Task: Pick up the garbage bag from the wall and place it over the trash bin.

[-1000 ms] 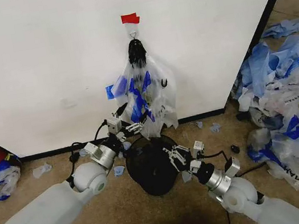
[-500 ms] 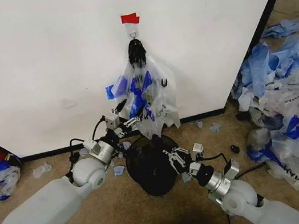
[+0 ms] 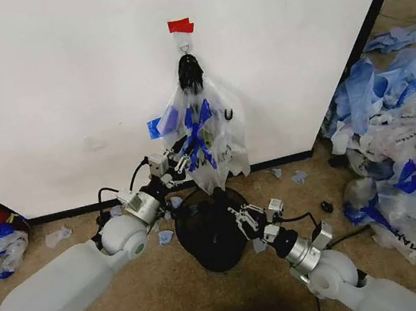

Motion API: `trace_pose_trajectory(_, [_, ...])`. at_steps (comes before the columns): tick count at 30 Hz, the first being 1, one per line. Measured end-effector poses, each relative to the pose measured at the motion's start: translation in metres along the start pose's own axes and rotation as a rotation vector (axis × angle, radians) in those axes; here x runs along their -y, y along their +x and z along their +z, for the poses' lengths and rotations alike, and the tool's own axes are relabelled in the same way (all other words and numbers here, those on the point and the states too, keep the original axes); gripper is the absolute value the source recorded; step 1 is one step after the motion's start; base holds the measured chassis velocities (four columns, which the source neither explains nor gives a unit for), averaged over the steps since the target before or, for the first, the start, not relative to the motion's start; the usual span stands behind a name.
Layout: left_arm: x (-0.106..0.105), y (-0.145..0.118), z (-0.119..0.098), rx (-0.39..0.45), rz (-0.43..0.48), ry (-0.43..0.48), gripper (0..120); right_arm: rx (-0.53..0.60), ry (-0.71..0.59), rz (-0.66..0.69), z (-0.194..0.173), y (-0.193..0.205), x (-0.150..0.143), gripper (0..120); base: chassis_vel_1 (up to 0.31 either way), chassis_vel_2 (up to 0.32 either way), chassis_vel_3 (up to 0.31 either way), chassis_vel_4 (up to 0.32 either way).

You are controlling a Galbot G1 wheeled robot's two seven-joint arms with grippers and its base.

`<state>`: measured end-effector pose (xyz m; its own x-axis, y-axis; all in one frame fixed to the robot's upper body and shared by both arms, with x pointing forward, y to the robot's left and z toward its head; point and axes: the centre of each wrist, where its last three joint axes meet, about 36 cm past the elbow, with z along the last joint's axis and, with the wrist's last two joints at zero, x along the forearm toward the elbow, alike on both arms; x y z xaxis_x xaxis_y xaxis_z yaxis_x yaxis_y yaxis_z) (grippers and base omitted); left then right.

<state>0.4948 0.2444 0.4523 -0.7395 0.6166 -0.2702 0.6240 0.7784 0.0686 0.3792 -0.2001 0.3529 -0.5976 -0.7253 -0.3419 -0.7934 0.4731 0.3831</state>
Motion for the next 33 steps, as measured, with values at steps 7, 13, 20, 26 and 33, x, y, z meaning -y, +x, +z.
trace_pose_trajectory(7, [-0.002,0.007,-0.009,-0.006,0.008,-0.012,0,-0.001,-0.001,0.008,0.001,-0.001,0.001,0,0.000,0.000,0.000,0.000])
trace_pose_trajectory(13, [-0.003,0.012,-0.014,-0.002,-0.011,-0.011,0,0.002,-0.006,0.015,0.005,0.000,0.001,0,0.000,0.000,0.000,0.000])
trace_pose_trajectory(20, [-0.004,0.021,-0.023,0.017,-0.049,0.001,0,0.020,-0.001,0.034,0.005,0.002,0.003,0,0.000,0.000,0.000,0.000])
trace_pose_trajectory(26, [-0.003,0.027,-0.026,0.027,-0.077,0.012,0,0.031,0.001,0.036,0.006,0.001,0.003,0,0.000,0.000,0.000,0.000])
trace_pose_trajectory(33, [-0.001,0.028,-0.026,0.036,-0.103,0.021,0,0.054,0.074,0.062,-0.012,0.006,0.006,7,0.000,0.000,0.000,0.000])
